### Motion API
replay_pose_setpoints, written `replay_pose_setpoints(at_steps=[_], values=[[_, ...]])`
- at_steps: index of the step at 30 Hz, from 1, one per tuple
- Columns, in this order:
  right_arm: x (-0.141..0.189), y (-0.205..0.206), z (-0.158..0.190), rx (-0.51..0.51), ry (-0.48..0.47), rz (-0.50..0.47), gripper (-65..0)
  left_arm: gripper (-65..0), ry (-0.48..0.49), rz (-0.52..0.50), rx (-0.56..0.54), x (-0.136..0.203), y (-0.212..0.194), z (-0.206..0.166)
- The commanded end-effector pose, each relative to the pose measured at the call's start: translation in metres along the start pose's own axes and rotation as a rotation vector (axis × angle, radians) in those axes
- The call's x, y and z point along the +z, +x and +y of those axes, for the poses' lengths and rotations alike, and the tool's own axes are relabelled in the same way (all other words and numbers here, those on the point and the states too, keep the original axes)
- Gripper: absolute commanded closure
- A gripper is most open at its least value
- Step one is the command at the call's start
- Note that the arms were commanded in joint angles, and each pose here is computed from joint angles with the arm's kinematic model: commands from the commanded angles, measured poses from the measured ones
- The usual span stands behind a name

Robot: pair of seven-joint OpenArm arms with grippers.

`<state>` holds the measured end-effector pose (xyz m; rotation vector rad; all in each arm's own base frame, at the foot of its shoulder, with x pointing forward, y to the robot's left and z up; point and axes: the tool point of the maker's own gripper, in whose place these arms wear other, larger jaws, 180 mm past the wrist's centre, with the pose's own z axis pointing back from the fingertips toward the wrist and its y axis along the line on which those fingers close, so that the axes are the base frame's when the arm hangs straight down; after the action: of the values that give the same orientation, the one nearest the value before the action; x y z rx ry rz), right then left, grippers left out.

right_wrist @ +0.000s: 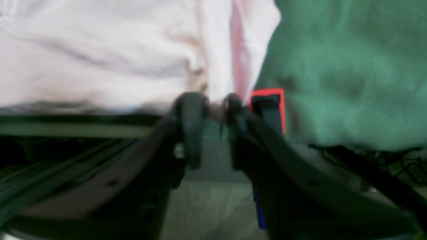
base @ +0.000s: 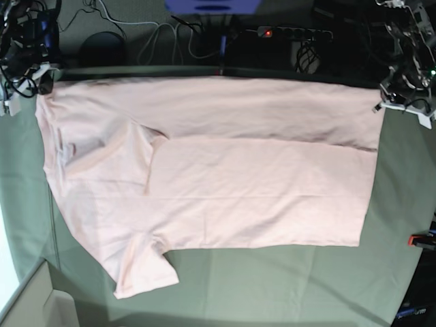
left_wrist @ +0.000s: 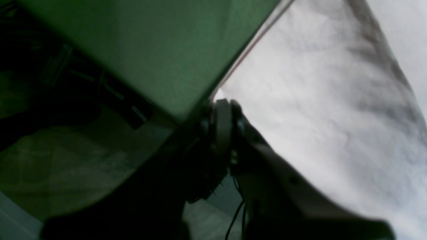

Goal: Layout the t-shirt on the table in an organized manner, then fold the t-shirt properly
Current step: 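Lift the collar edge with both grippers and lay it flat, releasing, then move both grippers to the shirt's middle and grasp the fabric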

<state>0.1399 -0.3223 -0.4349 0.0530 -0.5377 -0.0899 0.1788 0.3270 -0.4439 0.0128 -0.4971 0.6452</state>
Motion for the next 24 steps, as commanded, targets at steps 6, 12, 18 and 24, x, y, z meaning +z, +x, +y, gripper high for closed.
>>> replay_pose_setpoints(at_steps=[6, 12, 18, 24], values=[[0.012, 0.013, -0.017, -0.005, -0.042, -0.053, -25.4, -20.3, 0.016, -0.042, -0.003, 0.007, 0.016, 0.004], [0.024, 0.035, -0.034, -0.02, -0.099, -0.122, -25.8, -38.0, 0.019, -0.044, -0.016, 0.009, 0.015, 0.006], [0.026, 0.105, -0.031, 0.03, -0.099, -0.27, -27.0, -43.9, -0.021, -0.189, -0.038, 0.029, 0.066, -0.013], [-0.011, 0.197, -0.011, 0.18, -0.122, -0.291, -29.2, -51.4, -0.12, -0.355, 0.031, 0.041, 0.14, -0.058]])
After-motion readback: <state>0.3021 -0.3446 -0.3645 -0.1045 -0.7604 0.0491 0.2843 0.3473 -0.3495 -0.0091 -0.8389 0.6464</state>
